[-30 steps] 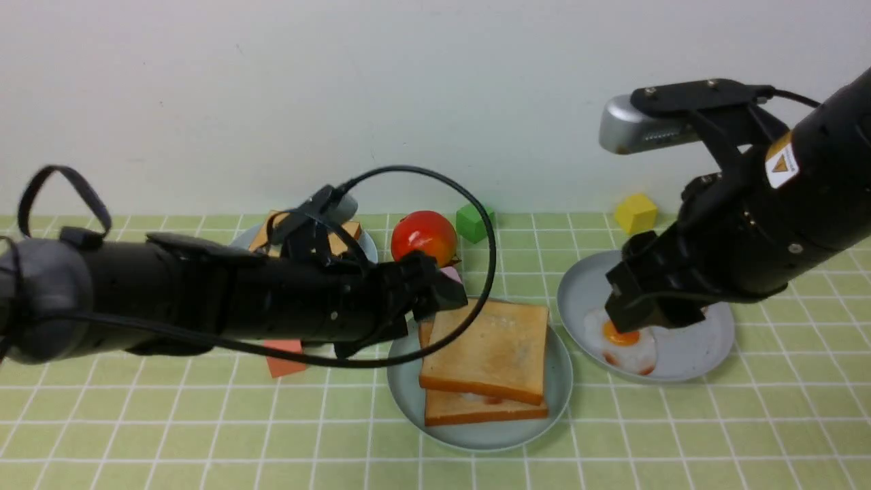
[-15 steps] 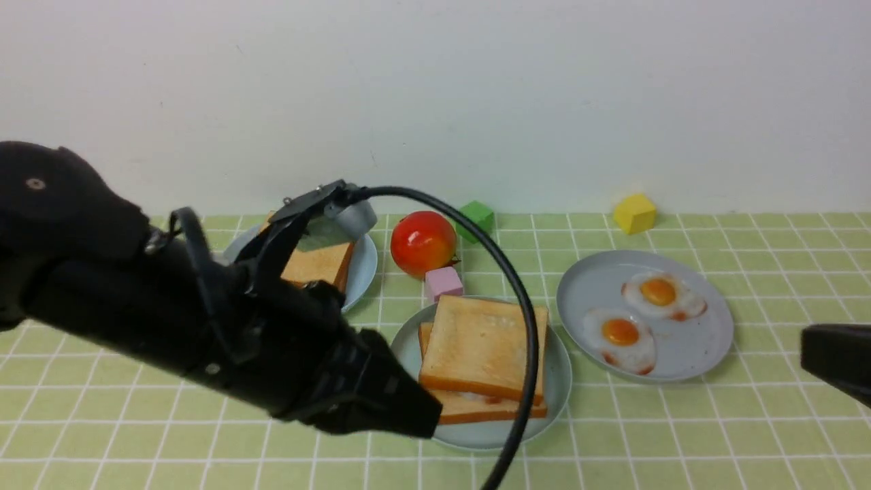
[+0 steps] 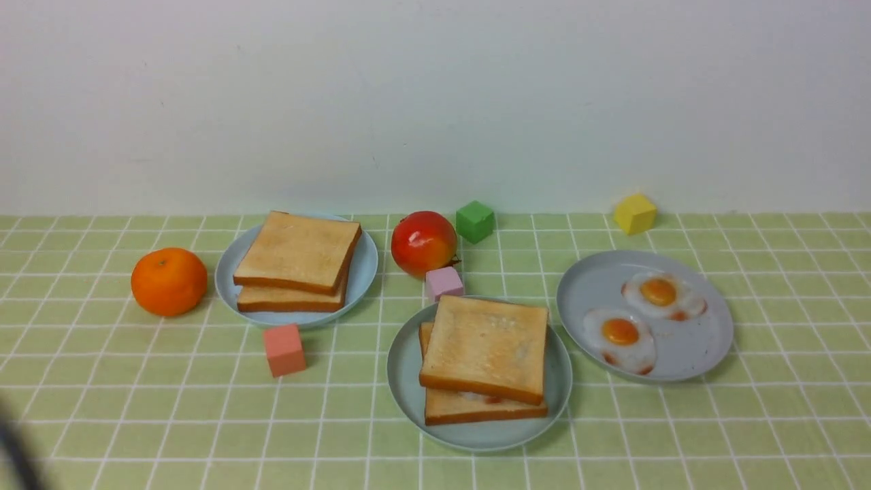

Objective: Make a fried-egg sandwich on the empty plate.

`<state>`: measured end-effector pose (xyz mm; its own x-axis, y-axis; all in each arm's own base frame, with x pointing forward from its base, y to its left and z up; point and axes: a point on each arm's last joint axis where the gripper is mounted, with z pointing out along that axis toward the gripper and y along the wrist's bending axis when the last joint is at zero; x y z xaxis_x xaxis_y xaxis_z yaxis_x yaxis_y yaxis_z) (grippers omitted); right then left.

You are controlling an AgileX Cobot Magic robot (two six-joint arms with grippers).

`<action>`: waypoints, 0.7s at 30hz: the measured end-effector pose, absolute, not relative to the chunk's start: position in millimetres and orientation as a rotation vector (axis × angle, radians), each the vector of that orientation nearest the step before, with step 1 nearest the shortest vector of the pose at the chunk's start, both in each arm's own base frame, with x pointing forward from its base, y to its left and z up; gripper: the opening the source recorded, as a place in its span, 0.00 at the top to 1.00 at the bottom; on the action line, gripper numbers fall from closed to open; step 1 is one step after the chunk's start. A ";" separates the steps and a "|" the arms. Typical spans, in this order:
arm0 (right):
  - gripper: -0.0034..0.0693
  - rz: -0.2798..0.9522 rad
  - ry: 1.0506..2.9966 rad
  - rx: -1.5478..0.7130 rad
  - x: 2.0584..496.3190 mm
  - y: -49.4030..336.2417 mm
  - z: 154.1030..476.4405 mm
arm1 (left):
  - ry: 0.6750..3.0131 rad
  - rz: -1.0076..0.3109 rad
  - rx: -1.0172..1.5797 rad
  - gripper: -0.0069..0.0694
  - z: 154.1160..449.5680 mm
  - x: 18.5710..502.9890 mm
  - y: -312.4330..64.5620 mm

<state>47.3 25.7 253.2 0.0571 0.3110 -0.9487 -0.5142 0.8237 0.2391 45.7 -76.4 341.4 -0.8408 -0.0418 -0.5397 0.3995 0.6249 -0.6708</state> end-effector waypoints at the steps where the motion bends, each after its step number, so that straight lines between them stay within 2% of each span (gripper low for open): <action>1: 0.96 0.629 1.389 -0.181 47.9 26.1 249.8 | 2.300 -1.152 0.269 0.93 339.4 35.6 -72.0; 6: 0.96 0.625 1.421 -0.187 49.2 27.0 242.0 | 2.106 -1.164 0.261 0.93 336.6 1.2 -54.5; 9: 0.95 0.624 1.431 -0.190 49.3 27.3 240.9 | 1.945 -1.107 0.268 0.93 339.2 -15.3 -42.0; 17: 0.95 0.624 1.437 -0.192 49.3 27.4 240.3 | 1.885 -1.075 0.271 0.93 339.2 -21.9 -36.5; 19: 0.94 0.624 1.438 -0.192 49.3 27.4 240.3 | 1.861 -1.023 0.284 0.93 339.7 -19.7 -34.6; 21: 0.94 0.624 1.438 -0.192 49.3 27.4 240.3 | 1.801 -0.906 0.272 0.93 340.2 -11.4 -29.9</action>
<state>49.3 27.4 240.3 0.0065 0.2833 -0.9590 -0.5065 0.8279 0.2411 -11.4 -29.9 340.2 -0.4208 -0.2271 -0.8783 0.5698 0.6872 -0.4507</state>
